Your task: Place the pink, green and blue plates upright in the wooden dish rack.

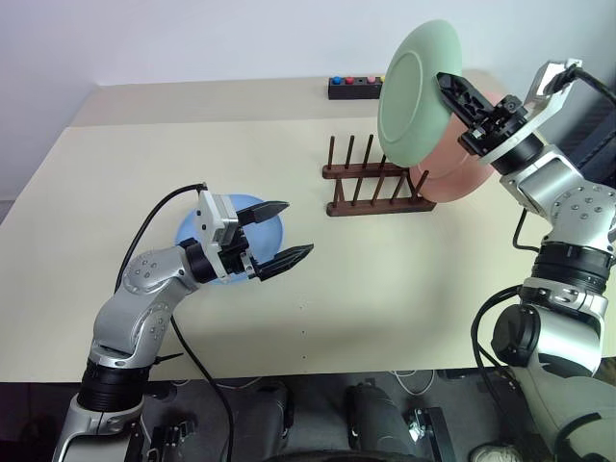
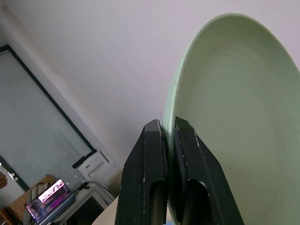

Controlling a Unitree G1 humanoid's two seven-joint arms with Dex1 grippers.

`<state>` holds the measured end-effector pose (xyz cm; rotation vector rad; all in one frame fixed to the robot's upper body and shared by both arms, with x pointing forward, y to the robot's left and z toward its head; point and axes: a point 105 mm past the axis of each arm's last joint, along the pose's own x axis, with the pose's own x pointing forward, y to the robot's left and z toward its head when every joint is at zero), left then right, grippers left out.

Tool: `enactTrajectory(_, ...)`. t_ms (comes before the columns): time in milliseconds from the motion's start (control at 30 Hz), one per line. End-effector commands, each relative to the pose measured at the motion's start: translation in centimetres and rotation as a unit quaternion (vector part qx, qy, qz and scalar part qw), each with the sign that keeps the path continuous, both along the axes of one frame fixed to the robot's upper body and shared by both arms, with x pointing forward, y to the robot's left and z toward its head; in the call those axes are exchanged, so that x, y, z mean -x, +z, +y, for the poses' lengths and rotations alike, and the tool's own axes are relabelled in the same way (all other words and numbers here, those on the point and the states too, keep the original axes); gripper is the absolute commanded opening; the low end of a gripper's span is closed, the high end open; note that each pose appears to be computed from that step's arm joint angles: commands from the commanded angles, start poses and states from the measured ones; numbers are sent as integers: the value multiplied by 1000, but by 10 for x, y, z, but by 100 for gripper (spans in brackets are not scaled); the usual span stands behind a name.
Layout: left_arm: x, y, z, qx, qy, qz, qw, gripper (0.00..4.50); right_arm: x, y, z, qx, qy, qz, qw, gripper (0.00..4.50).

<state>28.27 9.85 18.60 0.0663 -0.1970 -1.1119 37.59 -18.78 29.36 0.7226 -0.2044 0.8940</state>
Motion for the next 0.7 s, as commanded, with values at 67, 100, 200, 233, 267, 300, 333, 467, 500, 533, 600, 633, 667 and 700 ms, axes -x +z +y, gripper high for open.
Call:
enactTrajectory(67,6,13,-3,2,-9,-32,999,450,2,-2,-1,1,-2,-5,1000,2)
enactTrajectory(100,6,13,-3,2,-9,-31,999,450,2,-4,-1,4,-4,-3,1000,2)
enactTrajectory(200,6,13,-4,4,-10,-31,999,450,0,-10,-2,13,-9,7,1000,2)
enactTrajectory(233,7,14,-4,4,-11,-31,999,450,-1,-14,-2,20,-12,10,1000,2)
enactTrajectory(267,7,14,-4,4,-11,-31,999,450,-2,-16,-2,25,-16,11,999,2)
enactTrajectory(300,7,14,-5,4,-12,-31,999,450,-4,-20,-3,34,-21,14,999,2)
enactTrajectory(333,7,14,-5,4,-12,-31,999,450,-5,-24,-2,47,-26,16,998,2)
enactTrajectory(467,7,14,-5,4,-12,-31,999,450,-6,-37,3,79,-20,26,996,34)
enactTrajectory(500,7,14,-5,4,-12,-31,999,450,-6,-38,3,82,-20,25,996,70)
enactTrajectory(533,7,13,-5,4,-12,-31,999,450,-7,-37,3,83,-20,23,996,100)
enactTrajectory(600,7,14,-6,5,-13,-31,999,450,-7,-34,4,93,-25,13,995,193)
enactTrajectory(633,7,13,-6,5,-13,-31,999,450,-8,-33,4,96,-27,10,995,241)
enactTrajectory(667,7,13,-6,5,-13,-30,999,450,-7,-31,4,105,-29,3,994,272)
enactTrajectory(700,7,13,-6,5,-13,-30,999,450,-7,-28,4,113,-33,-5,993,329)
